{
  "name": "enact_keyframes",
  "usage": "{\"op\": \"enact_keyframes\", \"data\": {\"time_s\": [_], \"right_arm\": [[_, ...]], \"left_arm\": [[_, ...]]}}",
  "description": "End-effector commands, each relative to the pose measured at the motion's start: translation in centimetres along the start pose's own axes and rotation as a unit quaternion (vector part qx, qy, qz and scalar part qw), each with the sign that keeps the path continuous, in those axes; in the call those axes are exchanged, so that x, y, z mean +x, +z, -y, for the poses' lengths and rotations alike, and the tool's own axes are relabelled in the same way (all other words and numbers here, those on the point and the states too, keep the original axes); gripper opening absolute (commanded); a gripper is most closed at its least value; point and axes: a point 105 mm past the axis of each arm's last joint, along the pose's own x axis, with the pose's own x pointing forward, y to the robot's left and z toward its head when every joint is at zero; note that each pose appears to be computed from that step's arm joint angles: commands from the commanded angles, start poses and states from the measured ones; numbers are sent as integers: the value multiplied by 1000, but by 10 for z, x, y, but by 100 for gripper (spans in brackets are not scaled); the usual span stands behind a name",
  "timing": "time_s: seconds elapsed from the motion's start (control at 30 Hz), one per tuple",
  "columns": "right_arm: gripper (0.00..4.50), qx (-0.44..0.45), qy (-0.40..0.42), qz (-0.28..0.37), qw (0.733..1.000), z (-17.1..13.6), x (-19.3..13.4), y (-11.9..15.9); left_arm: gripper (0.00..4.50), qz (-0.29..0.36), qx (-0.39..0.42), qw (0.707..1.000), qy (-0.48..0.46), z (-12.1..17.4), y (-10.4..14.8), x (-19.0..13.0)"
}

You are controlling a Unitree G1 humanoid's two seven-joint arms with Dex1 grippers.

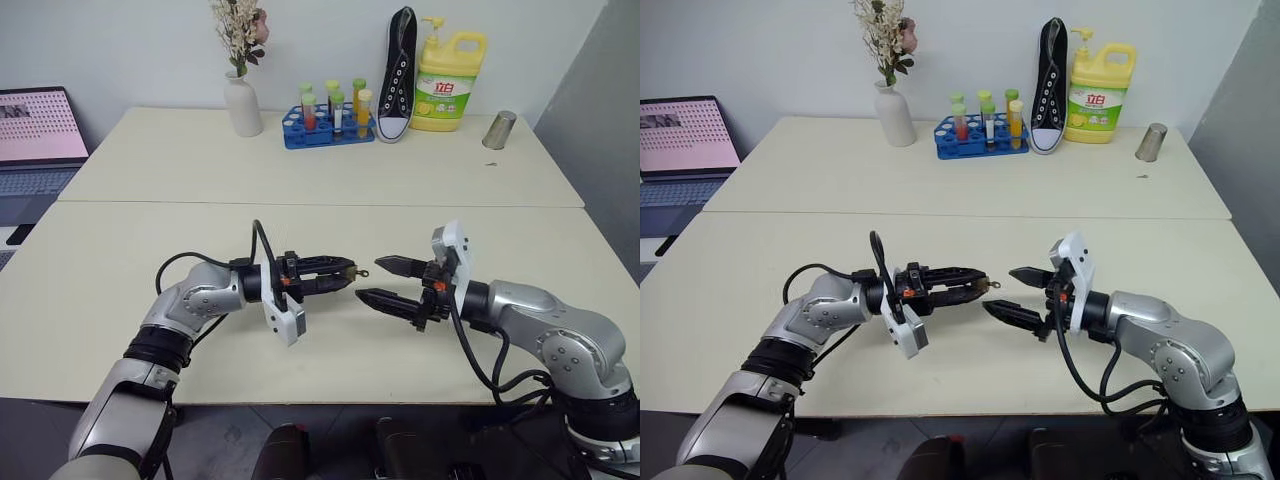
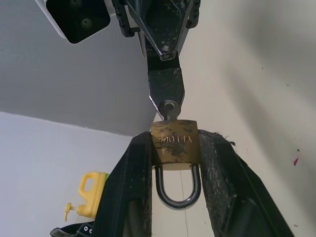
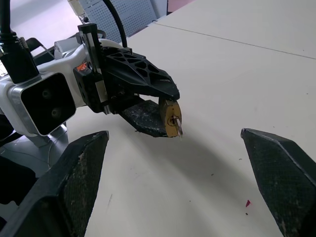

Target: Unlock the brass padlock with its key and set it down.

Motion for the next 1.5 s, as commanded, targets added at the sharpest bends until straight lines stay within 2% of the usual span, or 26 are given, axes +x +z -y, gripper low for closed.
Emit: {"op": "enact_keyframes", "data": {"time_s": [0.03,0.1,0.27,0.37,0.43,0.47,0.77,1.0,1.23,1.5], "right_arm": [[433,-12,16,12,1000,-5,3,9],[390,-8,17,15,1000,-5,3,10],[209,-6,22,14,1000,-6,4,10],[84,-4,23,15,1000,-6,4,11],[15,-4,25,14,1000,-6,4,11],[0,-3,27,15,1000,-6,4,11],[0,16,47,10,999,-9,5,12],[0,108,71,-20,991,-6,-1,13],[0,231,89,-40,968,1,2,20],[0,286,88,-55,953,3,5,21]], "left_arm": [[96,10,21,1000,12,-10,5,2],[96,10,20,1000,12,-10,5,2],[96,8,18,1000,13,-10,5,2],[96,8,19,1000,11,-9,5,2],[96,7,18,1000,11,-9,5,2],[96,7,18,1000,11,-8,5,2],[96,8,19,1000,10,-5,6,2],[96,12,30,999,6,-5,6,3],[96,19,49,999,-4,-2,8,3],[96,18,64,998,-3,0,9,4]]}}
